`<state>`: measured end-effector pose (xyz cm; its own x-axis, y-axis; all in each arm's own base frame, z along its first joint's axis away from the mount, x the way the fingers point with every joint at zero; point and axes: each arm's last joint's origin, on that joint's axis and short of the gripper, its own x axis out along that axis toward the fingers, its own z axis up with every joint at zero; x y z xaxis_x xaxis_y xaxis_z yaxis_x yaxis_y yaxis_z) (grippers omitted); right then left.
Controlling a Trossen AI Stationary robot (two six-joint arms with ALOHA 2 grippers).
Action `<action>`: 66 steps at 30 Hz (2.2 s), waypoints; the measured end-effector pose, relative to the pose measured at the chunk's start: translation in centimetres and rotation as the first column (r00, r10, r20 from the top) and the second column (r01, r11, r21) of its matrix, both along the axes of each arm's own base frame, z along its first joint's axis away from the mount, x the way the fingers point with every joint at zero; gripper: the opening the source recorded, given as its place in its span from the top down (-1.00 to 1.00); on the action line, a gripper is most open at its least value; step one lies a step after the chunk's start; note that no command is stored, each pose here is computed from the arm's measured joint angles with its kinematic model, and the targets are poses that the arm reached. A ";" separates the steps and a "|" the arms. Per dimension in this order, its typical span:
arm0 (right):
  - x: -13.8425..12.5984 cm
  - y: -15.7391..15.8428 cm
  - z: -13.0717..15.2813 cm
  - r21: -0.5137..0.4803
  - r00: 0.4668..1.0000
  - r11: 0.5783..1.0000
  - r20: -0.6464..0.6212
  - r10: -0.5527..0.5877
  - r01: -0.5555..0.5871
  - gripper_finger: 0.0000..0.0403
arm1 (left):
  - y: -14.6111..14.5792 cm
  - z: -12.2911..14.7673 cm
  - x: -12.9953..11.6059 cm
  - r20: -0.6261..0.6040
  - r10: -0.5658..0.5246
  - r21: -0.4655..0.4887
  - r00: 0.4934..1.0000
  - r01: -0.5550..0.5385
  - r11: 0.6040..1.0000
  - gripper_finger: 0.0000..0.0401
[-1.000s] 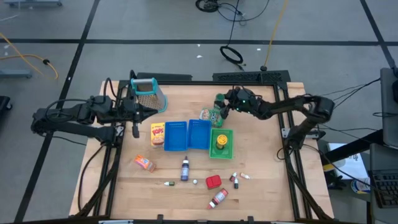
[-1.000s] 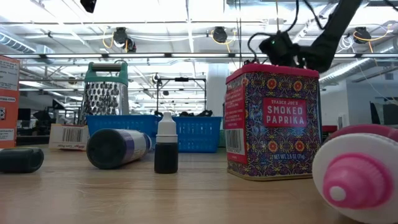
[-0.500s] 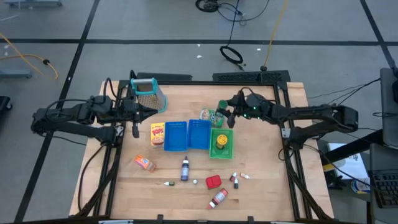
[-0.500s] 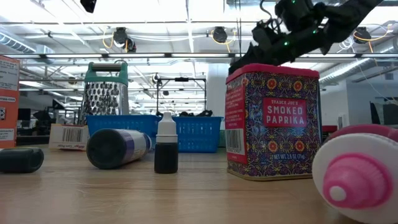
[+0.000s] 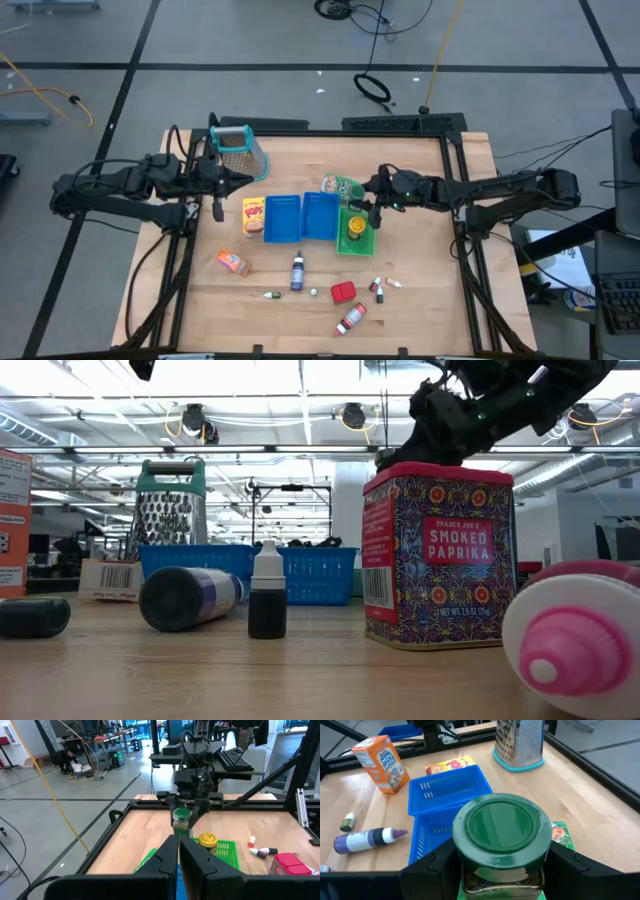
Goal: Pick & Place Kitchen Items
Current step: Put the green seasoning bottle into the green bin, then put the small yellow food coloring bottle into the right blue bin
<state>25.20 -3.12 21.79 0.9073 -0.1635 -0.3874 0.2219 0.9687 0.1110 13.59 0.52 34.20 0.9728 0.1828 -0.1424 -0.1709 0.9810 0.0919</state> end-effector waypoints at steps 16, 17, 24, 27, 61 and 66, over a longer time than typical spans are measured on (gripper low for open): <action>0.3 1.7 -0.6 0.002 0.999 1.000 -0.031 0.013 -0.013 0.02 | 0.0 0.0 0.0 0.001 0.000 -0.002 1.000 0.000 1.000 0.89; 0.4 1.7 -0.7 0.003 0.999 1.000 -0.031 0.014 -0.014 0.02 | 0.0 0.0 0.0 0.001 0.001 -0.004 1.000 -0.001 1.000 0.89; 1.0 1.6 -1.7 0.008 0.998 1.000 -0.062 0.013 -0.012 0.02 | 0.0 0.0 0.0 0.001 0.001 -0.004 1.000 -0.001 1.000 0.89; 1.3 1.6 -2.2 0.009 0.997 1.000 -0.078 0.013 -0.012 0.02 | 0.0 0.0 0.0 0.001 0.001 -0.004 1.000 -0.001 1.000 0.89; 1.4 1.4 -3.5 -0.028 0.997 0.999 -0.072 0.029 -0.031 -0.14 | 0.0 0.0 0.0 0.002 0.002 -0.012 1.000 -0.002 1.000 0.89; 1.2 1.4 -2.0 -0.068 0.999 0.997 0.019 0.040 -0.039 -0.10 | 0.0 0.0 0.0 0.002 0.002 -0.012 1.000 -0.002 1.000 0.89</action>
